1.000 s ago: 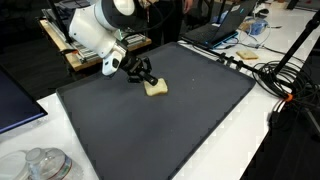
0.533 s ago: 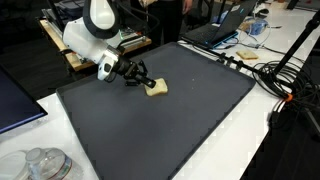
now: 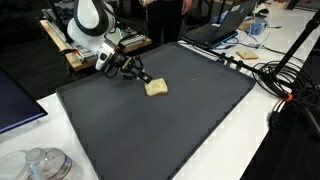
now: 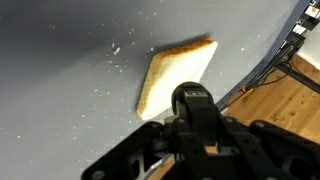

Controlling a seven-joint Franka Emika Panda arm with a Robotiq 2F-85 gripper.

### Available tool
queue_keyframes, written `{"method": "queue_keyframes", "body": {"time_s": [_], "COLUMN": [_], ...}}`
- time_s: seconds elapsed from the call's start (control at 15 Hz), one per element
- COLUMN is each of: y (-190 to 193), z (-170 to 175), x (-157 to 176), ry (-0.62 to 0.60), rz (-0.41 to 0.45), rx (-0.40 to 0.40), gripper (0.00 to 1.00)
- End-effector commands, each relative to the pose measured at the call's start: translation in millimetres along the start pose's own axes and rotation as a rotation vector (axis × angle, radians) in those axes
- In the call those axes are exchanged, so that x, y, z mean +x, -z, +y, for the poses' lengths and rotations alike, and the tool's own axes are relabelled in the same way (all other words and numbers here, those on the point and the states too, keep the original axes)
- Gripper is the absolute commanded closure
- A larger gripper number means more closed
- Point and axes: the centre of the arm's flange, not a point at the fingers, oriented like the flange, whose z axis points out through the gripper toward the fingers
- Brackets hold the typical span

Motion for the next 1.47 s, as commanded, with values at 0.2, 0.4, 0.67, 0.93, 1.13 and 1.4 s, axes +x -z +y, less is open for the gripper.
{"method": "queue_keyframes", "body": {"time_s": [0.2, 0.4, 0.67, 0.93, 1.13, 1.4], "y": [33.0, 32.5, 26.6, 33.4, 34.5, 17.3], "z": [-82.3, -118.8, -165.6, -195.3, -204.7, -220.1], "x": [-40.9, -45.3, -43.1, -24.9, -5.5, -5.3], "ry": [0.071, 0.111, 0.152, 0.204, 0.208, 0.227], "rz": [0.193, 0.228, 0.227, 0.192, 0.104, 0.013], "rx": [-0.13, -0.233, -0.364, -0.462, -0.514, -0.563], "gripper": [0.95, 0.95, 0.95, 0.95, 0.95, 0.95]}}
